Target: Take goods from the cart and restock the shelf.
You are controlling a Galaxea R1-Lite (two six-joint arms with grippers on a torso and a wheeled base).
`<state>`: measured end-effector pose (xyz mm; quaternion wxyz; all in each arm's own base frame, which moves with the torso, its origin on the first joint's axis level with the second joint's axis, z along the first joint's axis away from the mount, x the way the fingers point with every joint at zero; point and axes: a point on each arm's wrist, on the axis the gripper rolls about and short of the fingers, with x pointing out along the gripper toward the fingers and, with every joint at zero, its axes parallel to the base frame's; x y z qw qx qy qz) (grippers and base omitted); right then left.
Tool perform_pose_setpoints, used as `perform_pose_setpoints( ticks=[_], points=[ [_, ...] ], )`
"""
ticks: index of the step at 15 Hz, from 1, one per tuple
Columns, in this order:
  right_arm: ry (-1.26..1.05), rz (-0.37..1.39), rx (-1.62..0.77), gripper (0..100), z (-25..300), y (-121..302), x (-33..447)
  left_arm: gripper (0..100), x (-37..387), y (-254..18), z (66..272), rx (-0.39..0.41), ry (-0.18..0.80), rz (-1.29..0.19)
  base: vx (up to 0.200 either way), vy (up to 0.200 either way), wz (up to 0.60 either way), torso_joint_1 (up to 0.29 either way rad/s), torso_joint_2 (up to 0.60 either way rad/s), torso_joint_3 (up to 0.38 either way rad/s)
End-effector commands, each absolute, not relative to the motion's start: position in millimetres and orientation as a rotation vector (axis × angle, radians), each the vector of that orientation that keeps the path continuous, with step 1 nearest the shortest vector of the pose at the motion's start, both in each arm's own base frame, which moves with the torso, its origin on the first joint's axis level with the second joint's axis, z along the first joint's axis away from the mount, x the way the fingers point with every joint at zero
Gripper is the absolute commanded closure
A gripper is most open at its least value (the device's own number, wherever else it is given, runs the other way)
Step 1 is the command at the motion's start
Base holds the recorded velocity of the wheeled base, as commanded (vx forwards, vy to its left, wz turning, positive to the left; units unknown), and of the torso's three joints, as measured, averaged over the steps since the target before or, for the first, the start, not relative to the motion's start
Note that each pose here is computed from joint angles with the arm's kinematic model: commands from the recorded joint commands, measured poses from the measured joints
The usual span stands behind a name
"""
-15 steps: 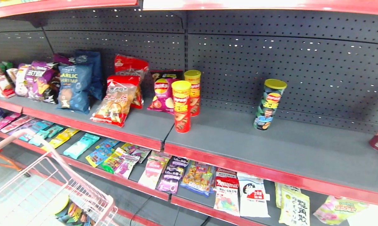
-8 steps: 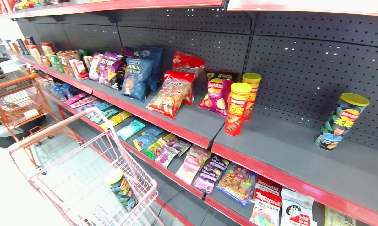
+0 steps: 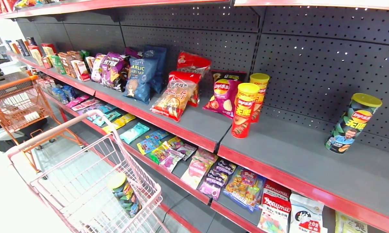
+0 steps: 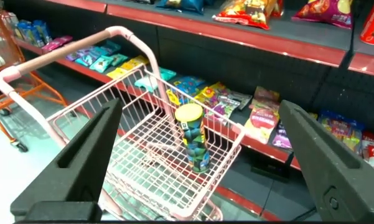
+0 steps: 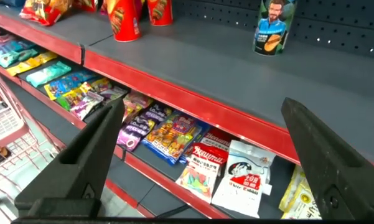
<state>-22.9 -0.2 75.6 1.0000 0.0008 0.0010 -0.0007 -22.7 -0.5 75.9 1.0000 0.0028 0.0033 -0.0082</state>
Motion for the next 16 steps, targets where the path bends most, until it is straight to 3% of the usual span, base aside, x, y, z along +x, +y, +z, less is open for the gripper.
perform_pose_setpoints(
  ticks=[1,16],
  points=[
    [0.002,-0.002,0.002,0,75.6,-0.2,-22.9,0,-22.6,-0.5,76.0,0.005,0.008,-0.017,0.000,0.000,0.00,-0.105,0.21,0.119],
    [0.002,-0.002,0.002,0,75.6,-0.2,-22.9,0,-22.6,-0.9,76.0,-0.006,0.008,-0.035,0.000,0.000,0.00,-0.135,0.32,0.182]
  ],
)
